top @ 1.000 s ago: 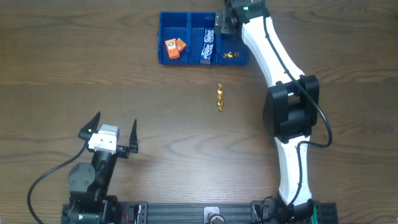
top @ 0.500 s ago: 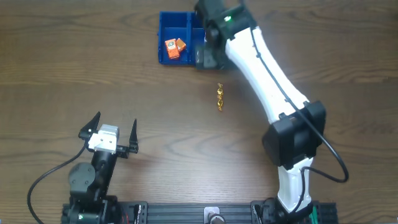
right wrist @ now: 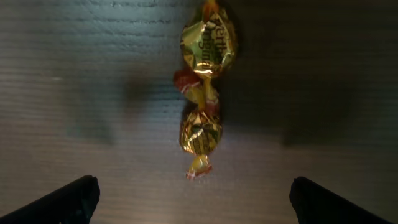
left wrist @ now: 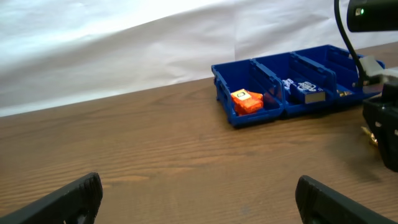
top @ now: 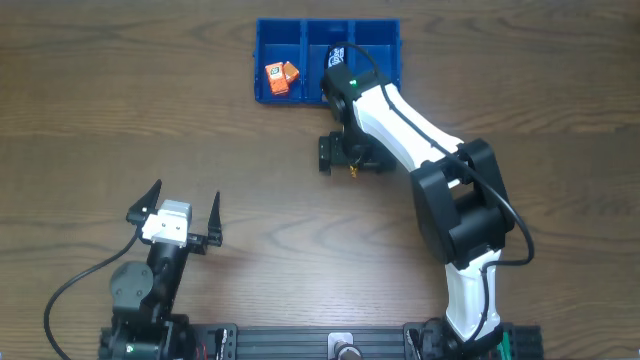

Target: Sort Candies Into Trays

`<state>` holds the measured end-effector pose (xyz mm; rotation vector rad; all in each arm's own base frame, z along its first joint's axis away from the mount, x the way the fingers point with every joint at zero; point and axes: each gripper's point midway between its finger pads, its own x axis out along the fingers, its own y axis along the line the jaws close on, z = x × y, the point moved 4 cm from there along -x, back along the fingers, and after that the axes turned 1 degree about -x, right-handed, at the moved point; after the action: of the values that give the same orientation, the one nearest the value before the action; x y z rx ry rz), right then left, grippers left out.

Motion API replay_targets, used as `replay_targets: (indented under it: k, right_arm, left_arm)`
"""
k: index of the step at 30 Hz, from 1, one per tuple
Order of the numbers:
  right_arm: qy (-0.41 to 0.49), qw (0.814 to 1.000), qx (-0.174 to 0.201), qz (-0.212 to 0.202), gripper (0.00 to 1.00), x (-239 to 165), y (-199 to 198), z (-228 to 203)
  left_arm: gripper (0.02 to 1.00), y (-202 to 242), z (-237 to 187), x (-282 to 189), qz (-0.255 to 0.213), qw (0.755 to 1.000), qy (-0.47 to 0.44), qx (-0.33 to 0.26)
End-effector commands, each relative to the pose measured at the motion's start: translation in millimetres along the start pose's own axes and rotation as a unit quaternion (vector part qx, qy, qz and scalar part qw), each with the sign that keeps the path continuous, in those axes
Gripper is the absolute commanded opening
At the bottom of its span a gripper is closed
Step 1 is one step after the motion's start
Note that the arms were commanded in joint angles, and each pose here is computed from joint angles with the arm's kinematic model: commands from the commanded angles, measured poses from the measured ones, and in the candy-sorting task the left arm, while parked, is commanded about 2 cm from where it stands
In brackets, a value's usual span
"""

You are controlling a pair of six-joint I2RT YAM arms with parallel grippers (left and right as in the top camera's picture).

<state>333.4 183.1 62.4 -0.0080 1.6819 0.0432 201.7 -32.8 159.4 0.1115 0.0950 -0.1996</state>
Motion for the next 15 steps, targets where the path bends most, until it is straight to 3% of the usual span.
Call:
replay_targets:
  k: [1,8,15]
  right_arm:
    - [0.009,1.000,0.008,0.002,0.998,10,-1,-4]
    - [-0.025,1.000,0.010,0.006,0.982,16,-2,9]
    - [-0.039,0.999,0.016,-0.016,0.958,20,-11,13]
  left_arm:
    - [0.996,-2,-15,2,-0.004,1.000,0.022,0.001]
    - [0.996,-2,-15,2,-0.004,1.000,0.022,0.001]
    - [0.996,-2,-15,2,-0.004,1.000,0.022,0.001]
